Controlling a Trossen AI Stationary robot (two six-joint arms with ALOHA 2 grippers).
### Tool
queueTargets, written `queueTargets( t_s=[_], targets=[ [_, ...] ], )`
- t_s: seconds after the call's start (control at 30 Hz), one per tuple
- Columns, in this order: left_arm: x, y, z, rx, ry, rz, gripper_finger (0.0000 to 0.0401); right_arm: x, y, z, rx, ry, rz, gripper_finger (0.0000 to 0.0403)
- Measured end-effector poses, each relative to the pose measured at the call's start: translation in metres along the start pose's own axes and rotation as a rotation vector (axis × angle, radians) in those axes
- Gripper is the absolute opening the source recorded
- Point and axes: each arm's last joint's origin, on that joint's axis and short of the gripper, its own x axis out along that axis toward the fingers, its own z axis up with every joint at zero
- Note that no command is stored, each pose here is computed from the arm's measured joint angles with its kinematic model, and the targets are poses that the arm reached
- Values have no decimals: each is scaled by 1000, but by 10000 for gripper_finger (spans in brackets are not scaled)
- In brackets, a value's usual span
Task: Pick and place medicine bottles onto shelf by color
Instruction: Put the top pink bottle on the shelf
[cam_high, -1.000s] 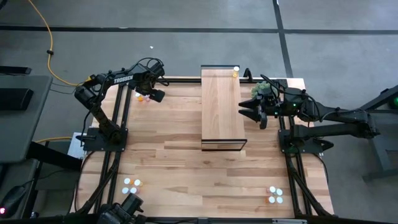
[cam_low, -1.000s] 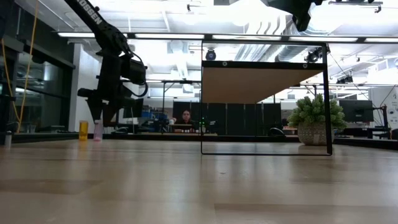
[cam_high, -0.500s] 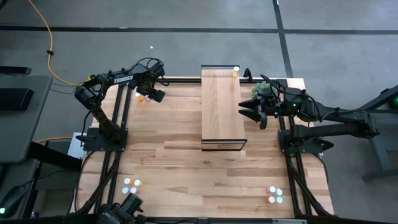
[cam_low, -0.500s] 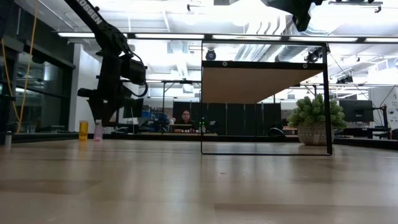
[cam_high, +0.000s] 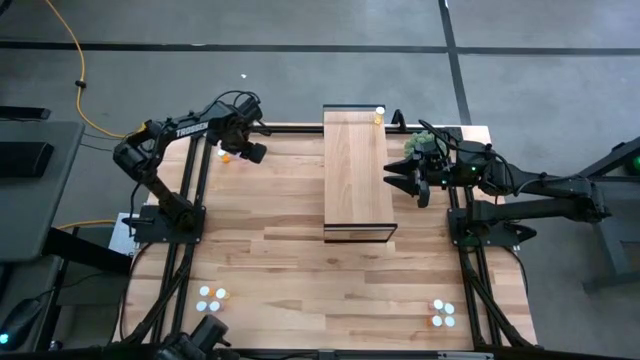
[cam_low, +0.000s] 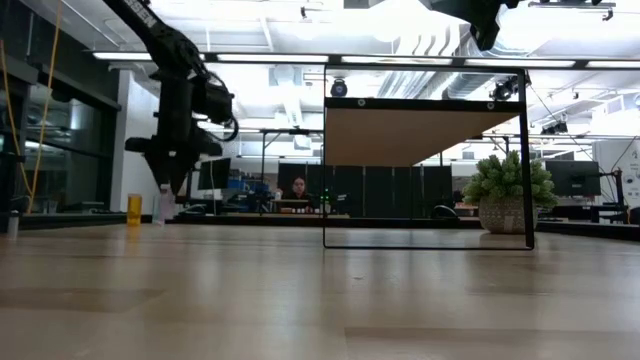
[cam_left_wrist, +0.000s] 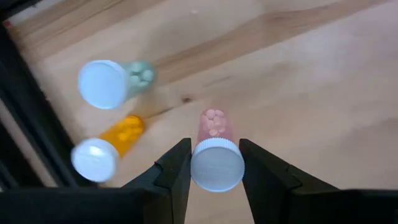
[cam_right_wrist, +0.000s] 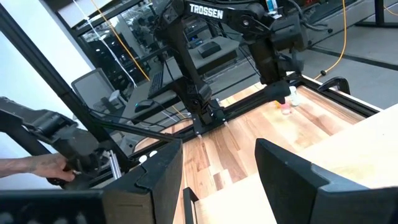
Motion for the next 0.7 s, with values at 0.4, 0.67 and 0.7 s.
queueTargets(
  t_s=[0.4,0.67,0.7],
  targets=[
    [-115,-52,-7,202,-207,-159,115,0,0,0,-3,0,0,193],
    [-197,-116,-6,409,-382,-285,115,0,0,0,-24,0,0,193],
    [-203,-124,-6,428,-392,-297,115,0,0,0,-28,0,0,193]
  ],
)
